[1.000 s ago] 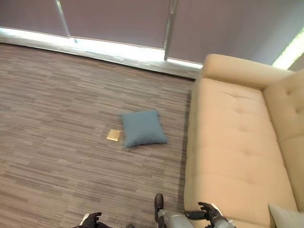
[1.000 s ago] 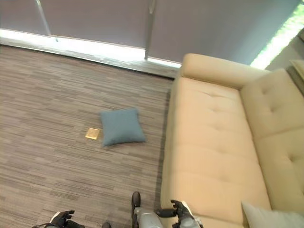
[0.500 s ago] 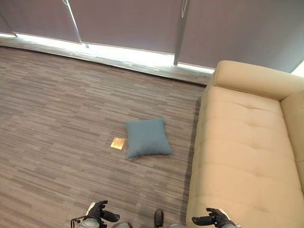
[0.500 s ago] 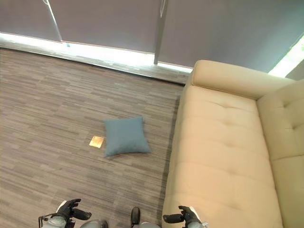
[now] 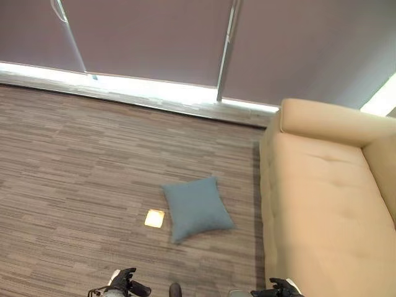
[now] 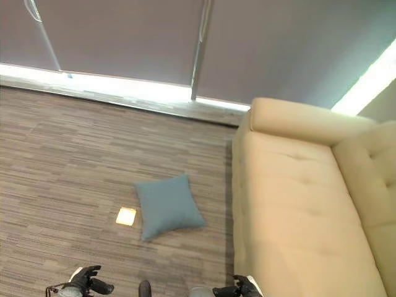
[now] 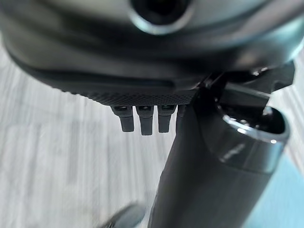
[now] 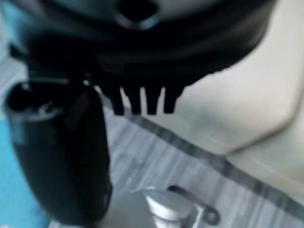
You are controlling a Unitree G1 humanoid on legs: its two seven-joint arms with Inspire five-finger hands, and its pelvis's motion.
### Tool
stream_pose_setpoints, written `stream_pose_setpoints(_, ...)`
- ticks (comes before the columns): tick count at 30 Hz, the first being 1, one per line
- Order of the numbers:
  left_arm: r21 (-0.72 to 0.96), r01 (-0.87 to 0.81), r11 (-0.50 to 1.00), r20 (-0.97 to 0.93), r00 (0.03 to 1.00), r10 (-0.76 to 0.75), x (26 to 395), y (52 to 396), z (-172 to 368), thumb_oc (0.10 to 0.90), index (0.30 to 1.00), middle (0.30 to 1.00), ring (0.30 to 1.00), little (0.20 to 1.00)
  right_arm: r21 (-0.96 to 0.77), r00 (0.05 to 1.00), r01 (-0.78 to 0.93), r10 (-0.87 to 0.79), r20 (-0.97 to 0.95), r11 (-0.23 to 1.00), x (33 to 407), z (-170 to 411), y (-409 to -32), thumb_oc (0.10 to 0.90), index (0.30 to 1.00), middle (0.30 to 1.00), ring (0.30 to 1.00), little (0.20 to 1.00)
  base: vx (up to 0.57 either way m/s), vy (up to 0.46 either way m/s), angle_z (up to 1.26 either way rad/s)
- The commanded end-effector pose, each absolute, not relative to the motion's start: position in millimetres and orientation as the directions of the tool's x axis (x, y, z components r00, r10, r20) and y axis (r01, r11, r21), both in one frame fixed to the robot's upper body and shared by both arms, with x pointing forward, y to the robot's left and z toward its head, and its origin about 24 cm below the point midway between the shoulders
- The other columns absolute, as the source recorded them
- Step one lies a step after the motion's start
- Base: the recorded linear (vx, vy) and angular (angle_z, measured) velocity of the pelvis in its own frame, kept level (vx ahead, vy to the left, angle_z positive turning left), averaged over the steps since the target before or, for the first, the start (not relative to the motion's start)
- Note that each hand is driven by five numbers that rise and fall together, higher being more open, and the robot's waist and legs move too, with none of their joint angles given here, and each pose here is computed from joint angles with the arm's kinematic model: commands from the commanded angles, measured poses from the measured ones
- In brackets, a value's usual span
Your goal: Pick up all the scattered cushions and arrange them neatly on the sofa.
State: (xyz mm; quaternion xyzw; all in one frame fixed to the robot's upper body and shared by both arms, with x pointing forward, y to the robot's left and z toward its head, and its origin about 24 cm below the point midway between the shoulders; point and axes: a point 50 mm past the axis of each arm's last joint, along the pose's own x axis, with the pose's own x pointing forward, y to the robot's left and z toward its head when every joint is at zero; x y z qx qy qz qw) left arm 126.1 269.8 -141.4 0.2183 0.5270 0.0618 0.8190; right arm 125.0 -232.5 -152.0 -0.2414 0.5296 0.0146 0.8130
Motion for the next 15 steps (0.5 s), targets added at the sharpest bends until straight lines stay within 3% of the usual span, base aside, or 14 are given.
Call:
stream_pose_setpoints(1,0.437,0.119,0.892,-0.823,0.452,0.343,124.4,275.6,-138.9,0.800,0.900,0.900,0.900,0.900,-0.421,0.511,-0.304,-0.227,-0.829,0.855,145.9,-143.7,-232.6,0.800,0.900,0.900,0.900,0.900,0.35,0.080,-0.13)
stream_pose_setpoints(9,0.434,0.108,0.894,-0.825,0.447,0.346,123.3,276.0,-139.6,0.800,0.900,0.900,0.900,0.900,-0.443,0.540,-0.329,-0.219,-0.813,0.834,154.1,-139.6,-233.5,0.800,0.900,0.900,0.900,0.900,0.28,-0.011,0.05)
stream_pose_setpoints(15,0.404,0.156,0.901,-0.841,0.450,0.299,121.4,260.6,-144.8,0.800,0.900,0.900,0.900,0.900,-0.449,0.485,-0.306,-0.268,-0.833,0.840,132.6,-144.1,-247.7,0.800,0.900,0.900,0.900,0.900,0.28,-0.088,0.45)
